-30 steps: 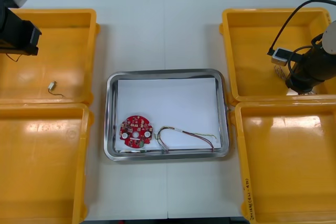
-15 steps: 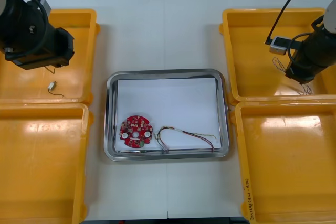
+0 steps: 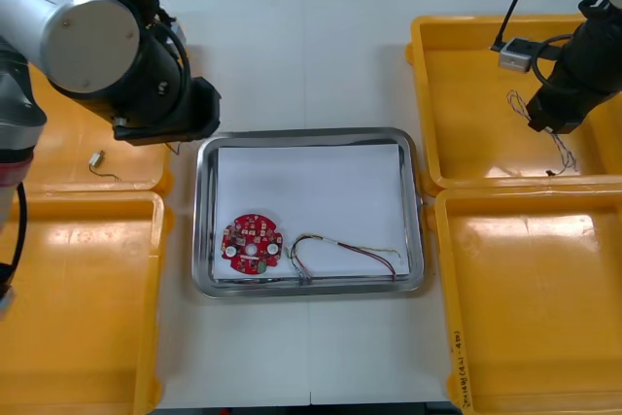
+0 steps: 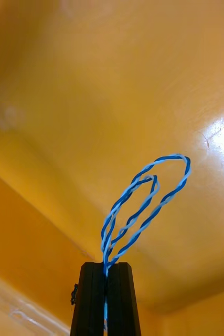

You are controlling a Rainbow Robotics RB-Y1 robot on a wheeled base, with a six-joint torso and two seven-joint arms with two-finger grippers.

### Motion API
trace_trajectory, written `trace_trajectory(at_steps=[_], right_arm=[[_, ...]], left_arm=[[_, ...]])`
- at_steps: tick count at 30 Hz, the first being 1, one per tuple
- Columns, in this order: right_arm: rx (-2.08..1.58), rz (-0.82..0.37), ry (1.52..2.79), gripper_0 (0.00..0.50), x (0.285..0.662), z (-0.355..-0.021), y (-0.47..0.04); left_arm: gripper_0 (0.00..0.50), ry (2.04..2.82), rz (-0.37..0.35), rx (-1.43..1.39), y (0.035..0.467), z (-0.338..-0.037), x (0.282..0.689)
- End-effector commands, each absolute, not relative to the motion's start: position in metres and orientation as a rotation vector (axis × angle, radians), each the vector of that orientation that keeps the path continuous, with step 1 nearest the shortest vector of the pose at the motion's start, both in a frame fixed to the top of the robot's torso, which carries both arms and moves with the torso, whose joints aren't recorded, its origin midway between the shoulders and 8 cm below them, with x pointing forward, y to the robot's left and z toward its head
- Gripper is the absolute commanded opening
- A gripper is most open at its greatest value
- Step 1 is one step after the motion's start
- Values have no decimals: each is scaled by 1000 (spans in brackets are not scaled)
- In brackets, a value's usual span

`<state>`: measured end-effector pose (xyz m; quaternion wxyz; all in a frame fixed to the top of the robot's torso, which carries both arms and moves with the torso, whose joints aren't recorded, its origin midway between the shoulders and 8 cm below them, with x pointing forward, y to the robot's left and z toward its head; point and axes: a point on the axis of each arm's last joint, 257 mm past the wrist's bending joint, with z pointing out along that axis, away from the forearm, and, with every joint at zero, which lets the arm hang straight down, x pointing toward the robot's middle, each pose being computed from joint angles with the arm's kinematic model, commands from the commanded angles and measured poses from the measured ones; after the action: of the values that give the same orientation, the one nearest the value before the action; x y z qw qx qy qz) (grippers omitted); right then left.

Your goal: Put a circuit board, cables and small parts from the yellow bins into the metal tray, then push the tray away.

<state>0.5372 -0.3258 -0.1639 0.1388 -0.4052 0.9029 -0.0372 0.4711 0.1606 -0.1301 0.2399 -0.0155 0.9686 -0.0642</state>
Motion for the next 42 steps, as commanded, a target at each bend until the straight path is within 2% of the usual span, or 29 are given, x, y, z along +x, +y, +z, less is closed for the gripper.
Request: trace_trajectory(at_steps=[1,9,21,26,29,42], right_arm=[[-1069,-142,2596,0,543,-121,-324],[-1022,-67,2617,0,529,-111,-284],[-1124,34,2534,0,515,-105,-203],[-1208,7,2500,0,509,-109,-184],[-1247,-22,2485,0,505,-111,-176],[-1260,0,2487,0,501,-116,-163]], left_arm=[[0,2603,-179,56,122,-118,474],[0,2698,-82,63,119,-159,472],[0,2719,-117,88,100,-198,490],[0,2728,-127,80,98,-208,495],[0,2731,-119,91,97,-213,496],[2,2742,-93,92,101,-230,501]])
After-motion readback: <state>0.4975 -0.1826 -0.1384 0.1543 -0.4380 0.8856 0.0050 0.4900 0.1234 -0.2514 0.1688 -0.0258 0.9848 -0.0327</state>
